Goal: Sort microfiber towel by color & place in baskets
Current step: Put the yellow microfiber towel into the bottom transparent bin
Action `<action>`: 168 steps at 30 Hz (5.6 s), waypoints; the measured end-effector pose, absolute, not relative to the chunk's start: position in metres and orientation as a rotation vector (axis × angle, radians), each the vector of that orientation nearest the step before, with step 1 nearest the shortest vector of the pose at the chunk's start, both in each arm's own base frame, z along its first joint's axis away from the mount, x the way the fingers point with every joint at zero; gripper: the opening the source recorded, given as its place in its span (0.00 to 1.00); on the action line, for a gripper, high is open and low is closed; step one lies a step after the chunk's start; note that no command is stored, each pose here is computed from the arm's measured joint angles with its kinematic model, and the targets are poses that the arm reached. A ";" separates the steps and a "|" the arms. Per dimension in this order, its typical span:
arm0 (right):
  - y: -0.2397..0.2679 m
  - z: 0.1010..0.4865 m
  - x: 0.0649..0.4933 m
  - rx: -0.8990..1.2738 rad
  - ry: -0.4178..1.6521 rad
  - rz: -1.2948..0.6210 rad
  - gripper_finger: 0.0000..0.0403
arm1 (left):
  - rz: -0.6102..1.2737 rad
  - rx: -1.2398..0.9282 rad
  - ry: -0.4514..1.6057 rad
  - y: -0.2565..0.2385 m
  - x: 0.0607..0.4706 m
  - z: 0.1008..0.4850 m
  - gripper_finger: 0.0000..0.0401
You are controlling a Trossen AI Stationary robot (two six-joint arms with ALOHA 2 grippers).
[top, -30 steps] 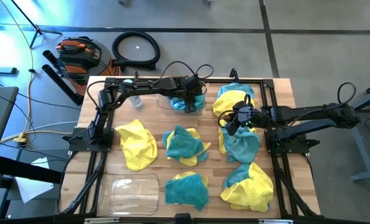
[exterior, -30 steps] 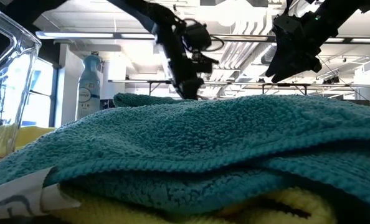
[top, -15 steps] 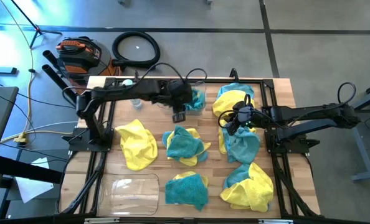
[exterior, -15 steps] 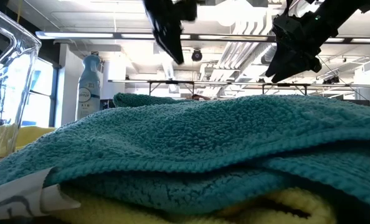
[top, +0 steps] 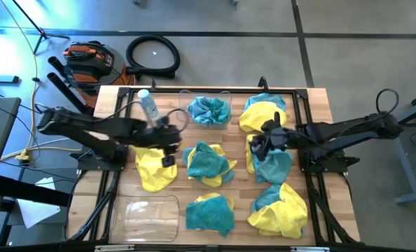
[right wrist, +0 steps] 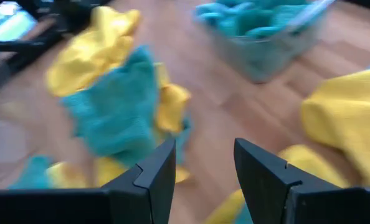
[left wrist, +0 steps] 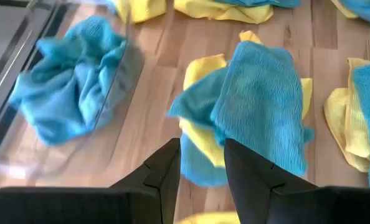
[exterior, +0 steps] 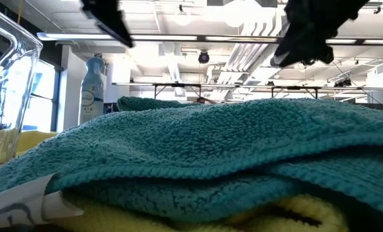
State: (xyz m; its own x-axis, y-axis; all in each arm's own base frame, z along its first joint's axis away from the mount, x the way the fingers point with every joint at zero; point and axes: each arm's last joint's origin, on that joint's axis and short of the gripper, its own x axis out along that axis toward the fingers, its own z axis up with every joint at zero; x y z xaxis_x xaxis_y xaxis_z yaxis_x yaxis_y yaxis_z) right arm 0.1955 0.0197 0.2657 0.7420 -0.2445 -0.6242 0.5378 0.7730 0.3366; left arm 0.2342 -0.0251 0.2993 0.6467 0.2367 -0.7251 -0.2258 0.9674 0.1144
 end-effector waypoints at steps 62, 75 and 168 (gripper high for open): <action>0.244 0.270 0.183 0.533 1.169 -0.741 0.01 | 0.338 -0.202 0.671 -0.036 0.148 0.260 0.28; 0.207 0.365 0.239 0.288 0.848 -0.533 0.00 | 0.326 -0.170 0.677 -0.036 0.148 0.260 0.28; 0.113 0.204 0.256 0.310 0.809 -0.544 0.31 | -0.141 -0.380 0.953 -0.211 0.122 0.340 0.00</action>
